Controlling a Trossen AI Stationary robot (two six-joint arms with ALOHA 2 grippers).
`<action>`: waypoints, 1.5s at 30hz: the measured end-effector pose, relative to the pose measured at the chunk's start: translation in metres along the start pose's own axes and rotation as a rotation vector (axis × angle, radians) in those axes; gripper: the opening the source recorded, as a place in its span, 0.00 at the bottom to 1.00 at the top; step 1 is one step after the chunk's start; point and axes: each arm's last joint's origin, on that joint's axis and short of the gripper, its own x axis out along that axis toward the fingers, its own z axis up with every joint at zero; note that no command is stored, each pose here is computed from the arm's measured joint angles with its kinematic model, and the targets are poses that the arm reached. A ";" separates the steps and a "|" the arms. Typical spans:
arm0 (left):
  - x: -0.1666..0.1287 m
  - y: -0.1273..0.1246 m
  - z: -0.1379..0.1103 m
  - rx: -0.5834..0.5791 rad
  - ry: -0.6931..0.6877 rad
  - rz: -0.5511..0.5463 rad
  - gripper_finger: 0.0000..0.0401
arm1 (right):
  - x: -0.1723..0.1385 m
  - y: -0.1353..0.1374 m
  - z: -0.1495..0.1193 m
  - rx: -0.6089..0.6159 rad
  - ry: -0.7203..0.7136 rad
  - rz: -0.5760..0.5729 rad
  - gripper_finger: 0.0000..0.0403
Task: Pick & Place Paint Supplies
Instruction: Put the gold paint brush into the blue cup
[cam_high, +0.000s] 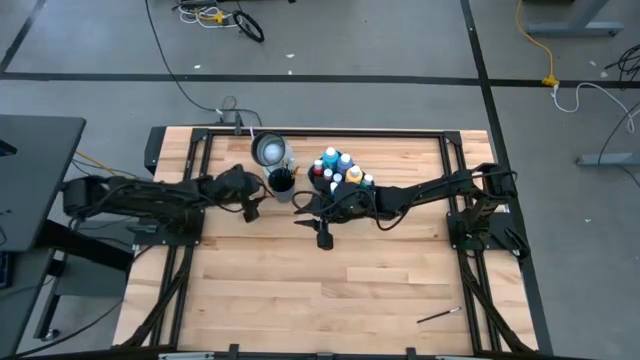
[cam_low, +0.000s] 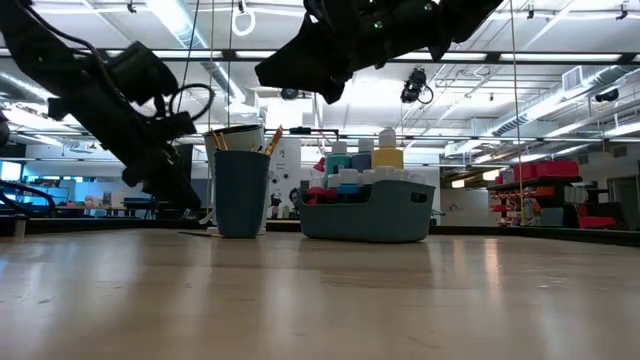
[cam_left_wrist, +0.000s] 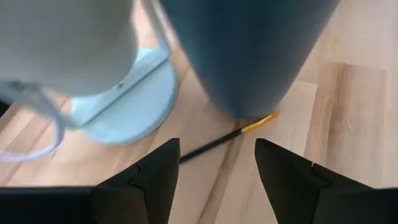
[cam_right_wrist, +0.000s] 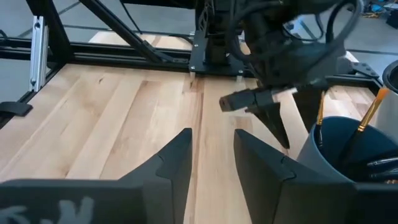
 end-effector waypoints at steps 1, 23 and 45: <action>0.005 0.001 0.000 0.016 -0.003 -0.013 0.55 | 0.000 0.000 0.000 0.000 0.003 0.000 0.30; 0.056 0.004 -0.007 0.034 0.214 -0.241 0.28 | -0.001 0.001 -0.016 0.005 0.168 0.007 0.30; 0.046 -0.043 -0.004 -0.218 0.273 -0.339 0.06 | -0.002 0.001 -0.020 0.056 0.207 0.007 0.30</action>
